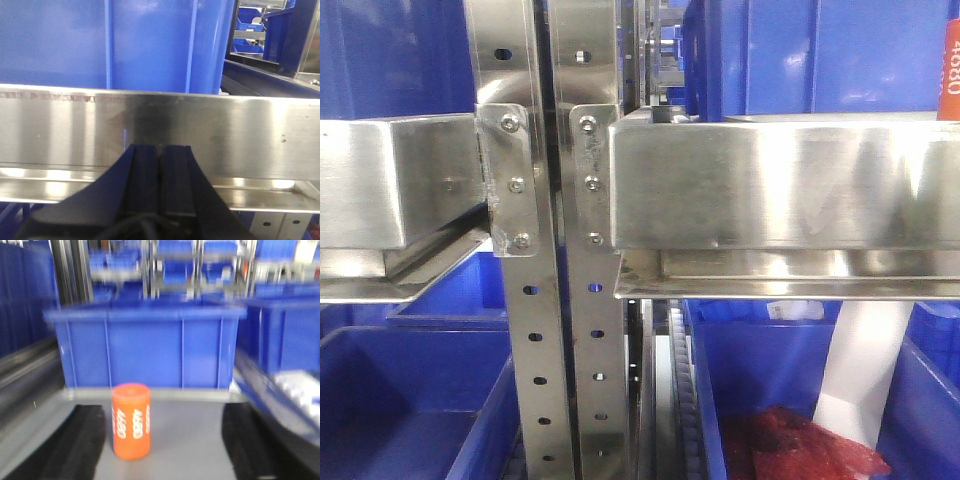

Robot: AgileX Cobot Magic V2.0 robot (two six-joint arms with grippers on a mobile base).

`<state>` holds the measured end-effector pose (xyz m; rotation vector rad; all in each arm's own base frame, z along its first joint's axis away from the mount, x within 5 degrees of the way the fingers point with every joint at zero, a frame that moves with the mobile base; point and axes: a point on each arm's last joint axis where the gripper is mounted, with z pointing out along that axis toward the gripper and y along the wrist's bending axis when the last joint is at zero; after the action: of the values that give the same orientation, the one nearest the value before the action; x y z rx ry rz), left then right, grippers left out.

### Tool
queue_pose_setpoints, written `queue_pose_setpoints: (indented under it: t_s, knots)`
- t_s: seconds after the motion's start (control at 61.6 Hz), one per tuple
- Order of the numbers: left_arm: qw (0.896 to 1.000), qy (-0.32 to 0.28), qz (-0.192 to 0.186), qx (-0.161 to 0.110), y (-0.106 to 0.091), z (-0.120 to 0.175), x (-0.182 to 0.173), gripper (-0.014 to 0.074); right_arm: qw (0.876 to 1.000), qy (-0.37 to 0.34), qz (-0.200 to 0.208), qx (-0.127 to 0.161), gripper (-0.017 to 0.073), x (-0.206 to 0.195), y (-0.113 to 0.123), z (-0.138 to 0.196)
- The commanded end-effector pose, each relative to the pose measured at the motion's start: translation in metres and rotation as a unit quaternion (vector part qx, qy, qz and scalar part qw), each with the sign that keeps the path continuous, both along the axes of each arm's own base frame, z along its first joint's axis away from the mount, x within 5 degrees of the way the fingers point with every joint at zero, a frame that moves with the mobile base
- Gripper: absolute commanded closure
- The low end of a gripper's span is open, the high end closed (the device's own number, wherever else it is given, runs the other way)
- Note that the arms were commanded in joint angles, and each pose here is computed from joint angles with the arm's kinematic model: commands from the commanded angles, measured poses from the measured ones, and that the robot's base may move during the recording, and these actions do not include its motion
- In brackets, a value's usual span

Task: Grab orange capacitor from left shelf to right conveyor
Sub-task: 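Close the right gripper around the orange capacitor, then lift the capacitor and pull the right gripper back out of the shelf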

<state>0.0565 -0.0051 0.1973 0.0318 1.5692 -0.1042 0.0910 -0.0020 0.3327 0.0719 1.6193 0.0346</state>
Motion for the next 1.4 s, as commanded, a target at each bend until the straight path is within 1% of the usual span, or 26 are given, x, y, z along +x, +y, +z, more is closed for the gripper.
queue_pose_setpoints:
  t_s: [0.0,0.211,0.373,0.519,0.876,1.168,1.249,1.33,1.363,1.379]
  knots:
    - [0.999,-0.052,0.003,-0.006,0.001,0.010,-0.001,0.0720,1.000,-0.009,-0.005,0.003,-0.0064,0.018,-0.002,0.012]
    - [0.999,-0.052,0.003,-0.006,0.001,0.010,-0.001,0.0720,0.999,0.049,-0.004,0.005,-0.0064,0.055,-0.003,-0.005]
    - [0.999,-0.052,0.003,-0.006,0.001,0.010,-0.001,0.0720,0.998,0.053,0.023,0.003,-0.0064,0.078,0.006,-0.013]
    - [0.999,-0.052,0.003,-0.006,0.001,0.010,-0.001,0.0720,0.998,0.049,0.042,0.002,-0.0064,0.102,0.015,-0.023]
    - [0.999,-0.052,0.003,-0.006,0.001,0.010,-0.001,0.0720,0.999,0.008,0.032,0.000,-0.0064,0.148,0.016,-0.046]
    - [0.999,-0.052,0.003,-0.006,0.001,0.010,-0.001,0.0720,0.999,-0.031,0.026,0.026,-0.0060,0.169,0.017,-0.060]
    - [0.999,-0.052,0.003,-0.006,0.001,0.010,-0.001,0.0720,0.999,-0.033,0.025,0.029,-0.0021,0.171,0.017,-0.063]
    - [0.999,-0.052,0.003,-0.006,0.001,0.010,-0.001,0.0720,0.999,-0.029,0.025,0.028,0.0083,0.173,0.017,-0.065]
    - [0.999,-0.052,0.003,-0.006,0.001,0.010,-0.001,0.0720,0.999,-0.028,0.025,0.028,0.0132,0.173,0.017,-0.065]
    - [0.999,-0.052,0.003,-0.006,0.001,0.010,-0.001,0.0720,0.999,-0.027,0.025,0.028,0.0172,0.173,0.017,-0.066]
